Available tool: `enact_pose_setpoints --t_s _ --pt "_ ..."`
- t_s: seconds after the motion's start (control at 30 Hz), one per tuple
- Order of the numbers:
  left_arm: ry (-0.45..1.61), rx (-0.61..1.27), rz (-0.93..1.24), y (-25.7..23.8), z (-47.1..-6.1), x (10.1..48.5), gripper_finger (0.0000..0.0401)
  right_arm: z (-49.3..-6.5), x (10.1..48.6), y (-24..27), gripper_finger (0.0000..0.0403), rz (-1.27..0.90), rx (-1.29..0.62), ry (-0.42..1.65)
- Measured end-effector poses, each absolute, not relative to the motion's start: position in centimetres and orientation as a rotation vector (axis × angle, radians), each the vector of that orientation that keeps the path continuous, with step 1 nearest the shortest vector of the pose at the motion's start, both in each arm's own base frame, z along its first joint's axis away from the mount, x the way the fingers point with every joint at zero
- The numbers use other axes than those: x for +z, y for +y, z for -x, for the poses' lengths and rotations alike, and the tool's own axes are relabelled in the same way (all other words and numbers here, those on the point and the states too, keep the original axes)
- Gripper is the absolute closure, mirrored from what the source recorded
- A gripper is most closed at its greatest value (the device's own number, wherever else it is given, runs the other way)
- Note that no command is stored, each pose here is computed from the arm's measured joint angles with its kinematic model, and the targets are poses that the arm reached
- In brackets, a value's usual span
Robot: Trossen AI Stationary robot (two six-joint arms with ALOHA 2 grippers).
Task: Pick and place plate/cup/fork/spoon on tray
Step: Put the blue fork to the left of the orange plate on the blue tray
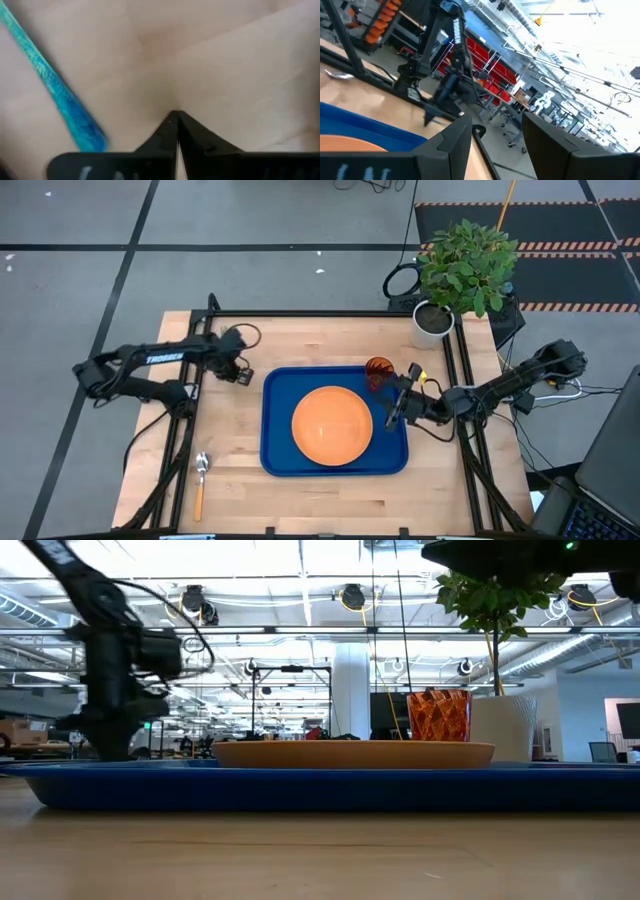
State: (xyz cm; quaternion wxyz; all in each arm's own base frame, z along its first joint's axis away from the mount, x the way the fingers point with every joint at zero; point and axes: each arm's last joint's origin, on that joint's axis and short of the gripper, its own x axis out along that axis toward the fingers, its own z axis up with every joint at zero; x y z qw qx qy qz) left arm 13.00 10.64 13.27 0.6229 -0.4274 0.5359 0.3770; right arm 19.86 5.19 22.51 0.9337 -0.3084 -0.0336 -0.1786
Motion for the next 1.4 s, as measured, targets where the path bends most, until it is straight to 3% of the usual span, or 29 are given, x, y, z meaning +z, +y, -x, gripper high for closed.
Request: enact_pose_setpoints --t_s 0.23,0.4,0.6,0.8,1.1,1.4 --pt "1.085 0.926 1.039 10.8 -12.1 13.4 0.0391 -20.4 22.6 3.3 0.0234 0.678 -0.389 -0.068" --pt "1.031 0.988 0.819 12.6 -13.3 16.2 0.0388 -20.6 22.5 2.1 0.0234 0.663 -0.406 -0.062" --pt "1.058 1.229 0.677 14.1 -12.6 18.8 0.0359 -20.7 22.1 1.5 0.0234 0.646 -0.413 -0.018" --pt "1.086 1.303 0.763 13.9 -11.1 16.9 0.0307 -20.8 21.9 1.5 0.0234 0.633 -0.408 -0.009" --pt "1.062 1.26 0.814 13.4 -10.5 14.7 0.0219 -20.8 22.0 1.5 0.0234 0.612 -0.41 -0.02" --pt "1.024 1.286 0.832 13.2 -10.1 13.5 0.022 -20.7 22.1 1.6 0.0234 0.585 -0.407 -0.031"
